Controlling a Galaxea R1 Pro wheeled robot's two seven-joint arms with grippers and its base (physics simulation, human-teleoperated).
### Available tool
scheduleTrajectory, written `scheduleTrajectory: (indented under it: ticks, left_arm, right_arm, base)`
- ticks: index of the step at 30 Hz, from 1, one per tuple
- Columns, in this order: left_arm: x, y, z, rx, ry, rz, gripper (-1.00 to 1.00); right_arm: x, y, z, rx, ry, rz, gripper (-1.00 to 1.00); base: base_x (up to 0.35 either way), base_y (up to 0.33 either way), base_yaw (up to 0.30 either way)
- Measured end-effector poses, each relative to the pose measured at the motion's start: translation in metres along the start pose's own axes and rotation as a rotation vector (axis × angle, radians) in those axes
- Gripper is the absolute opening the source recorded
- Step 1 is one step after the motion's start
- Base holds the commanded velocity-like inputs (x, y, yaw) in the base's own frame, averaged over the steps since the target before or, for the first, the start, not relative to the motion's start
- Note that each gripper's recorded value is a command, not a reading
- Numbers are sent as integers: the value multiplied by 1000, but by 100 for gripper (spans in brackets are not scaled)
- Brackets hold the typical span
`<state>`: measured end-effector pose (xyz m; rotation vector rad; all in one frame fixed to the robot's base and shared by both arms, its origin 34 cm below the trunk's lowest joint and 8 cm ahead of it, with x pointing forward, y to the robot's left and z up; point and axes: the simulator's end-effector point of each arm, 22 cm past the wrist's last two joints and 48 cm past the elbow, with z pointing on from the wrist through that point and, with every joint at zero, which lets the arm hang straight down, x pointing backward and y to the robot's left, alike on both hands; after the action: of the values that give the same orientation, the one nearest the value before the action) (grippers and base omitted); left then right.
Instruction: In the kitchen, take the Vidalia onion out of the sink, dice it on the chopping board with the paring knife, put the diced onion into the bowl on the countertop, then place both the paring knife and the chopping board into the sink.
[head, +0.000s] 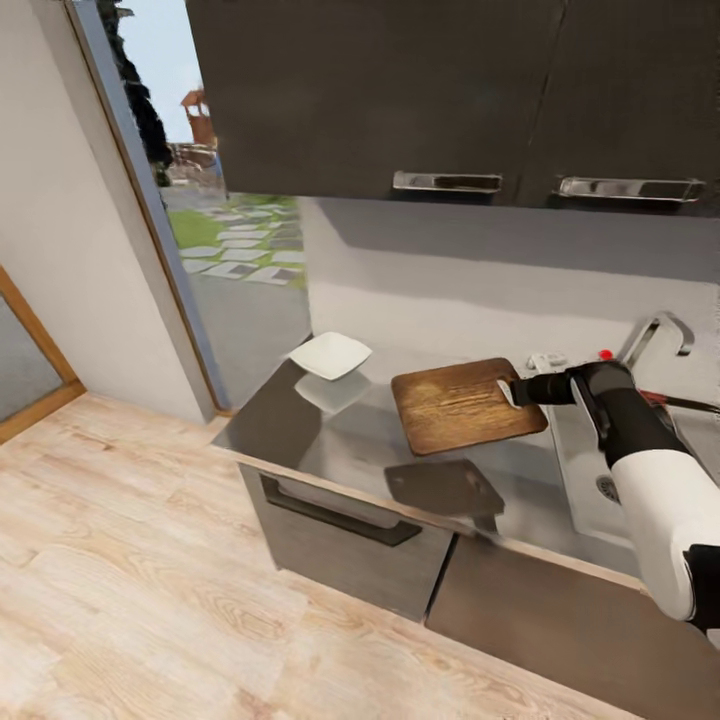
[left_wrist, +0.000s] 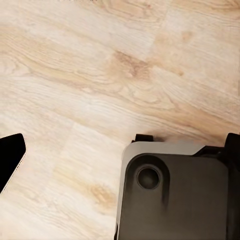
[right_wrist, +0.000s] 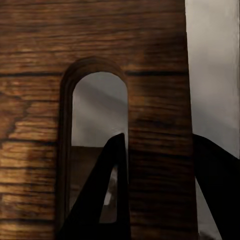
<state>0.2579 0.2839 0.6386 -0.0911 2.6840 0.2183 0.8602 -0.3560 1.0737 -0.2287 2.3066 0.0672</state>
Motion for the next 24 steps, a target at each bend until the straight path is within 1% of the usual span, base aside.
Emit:
scheduleTrajectory:
  ticks: [5,6,7,9,12,16,18,19,20,21,24]
  left_arm:
    - [-2,0,0,0,-5,-1,100]
    - [-2,0,0,0,-6,-1,100]
    - [-3,0,0,0,-7,-2,100]
    - [-4,0,0,0,-10,-2,100]
    - [-4,1,0,-1,-10,-1,100]
    - [-2,9,0,-11,-7,4,100]
    - [-2,11,0,-12,-7,5,100]
    - [-2,11,0,-13,-7,5,100]
    - [-2,11,0,-13,-8,5,100]
    - [-3,11,0,-13,-10,5,100]
    - [-4,11,0,-13,-13,4,100]
  right_arm:
    - [4,-12,-3,11,-2,50,-100]
    - [3,-19,-6,14,-15,79,-100]
    - [2,-24,-8,18,-22,98,-100]
    - [2,-30,-11,15,-34,140,-100]
    - [7,-34,-11,15,-30,165,-100]
    - [8,-39,-14,25,-32,179,-100]
    - [9,-50,-16,67,-35,191,-100]
    - [10,-63,-18,118,-36,203,-100]
    - [12,-66,-18,136,-31,197,-100]
    - [10,-68,-20,141,-36,214,-100]
    - [11,-76,-23,177,-34,214,-100]
  base:
    - [-127,285,-142]
    - [-127,285,-142]
    - [-127,285,-142]
    - [-127,285,-142]
    - [-127,285,-142]
    - [-123,285,-138]
    - [-113,285,-124]
    - [-109,285,-119]
    - [-105,285,-117]
    - [-102,285,-117]
    - [-71,282,-115]
